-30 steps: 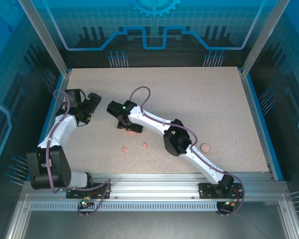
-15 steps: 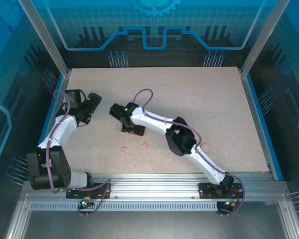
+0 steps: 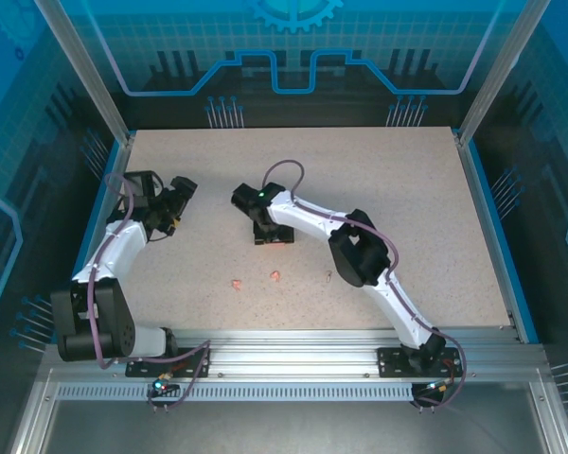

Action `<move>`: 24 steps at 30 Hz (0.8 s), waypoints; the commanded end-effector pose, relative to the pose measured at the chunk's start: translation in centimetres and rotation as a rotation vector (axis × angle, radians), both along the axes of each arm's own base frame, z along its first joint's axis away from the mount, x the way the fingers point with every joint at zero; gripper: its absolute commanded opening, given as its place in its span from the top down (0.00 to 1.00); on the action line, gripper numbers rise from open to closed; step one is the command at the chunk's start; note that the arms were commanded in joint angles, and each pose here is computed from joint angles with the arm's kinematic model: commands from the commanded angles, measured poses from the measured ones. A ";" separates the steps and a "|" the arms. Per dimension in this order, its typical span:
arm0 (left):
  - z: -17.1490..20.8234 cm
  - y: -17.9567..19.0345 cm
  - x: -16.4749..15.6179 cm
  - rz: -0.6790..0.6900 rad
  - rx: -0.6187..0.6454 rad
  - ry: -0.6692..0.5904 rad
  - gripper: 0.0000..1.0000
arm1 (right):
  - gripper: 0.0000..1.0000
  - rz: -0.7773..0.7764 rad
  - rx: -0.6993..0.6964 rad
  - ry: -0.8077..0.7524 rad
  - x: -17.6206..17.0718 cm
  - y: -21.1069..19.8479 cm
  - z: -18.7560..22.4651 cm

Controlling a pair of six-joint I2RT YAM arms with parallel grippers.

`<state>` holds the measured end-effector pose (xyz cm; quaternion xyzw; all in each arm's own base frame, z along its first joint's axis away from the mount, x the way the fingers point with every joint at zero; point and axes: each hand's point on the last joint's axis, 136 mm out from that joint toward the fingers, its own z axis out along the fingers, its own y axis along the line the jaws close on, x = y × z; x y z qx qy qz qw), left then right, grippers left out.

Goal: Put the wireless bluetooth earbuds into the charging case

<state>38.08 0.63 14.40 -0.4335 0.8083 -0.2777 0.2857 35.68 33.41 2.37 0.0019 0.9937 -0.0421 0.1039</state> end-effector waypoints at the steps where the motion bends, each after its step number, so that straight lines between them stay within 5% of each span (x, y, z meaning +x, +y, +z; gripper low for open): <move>1: 0.5 -1.7 0.1 -0.048 -0.043 -0.024 0.01 | 0.40 0.068 -0.022 -0.025 1.4 -1.8 1.0; 12: 0.4 -4.3 0.6 -0.098 -0.043 -0.019 0.01 | 0.28 0.011 -0.007 0.055 1.0 -2.2 -0.7; 24: 0.1 -5.8 0.3 -0.129 -0.004 -0.010 0.01 | 0.28 -0.128 0.031 0.116 0.7 -3.8 -2.2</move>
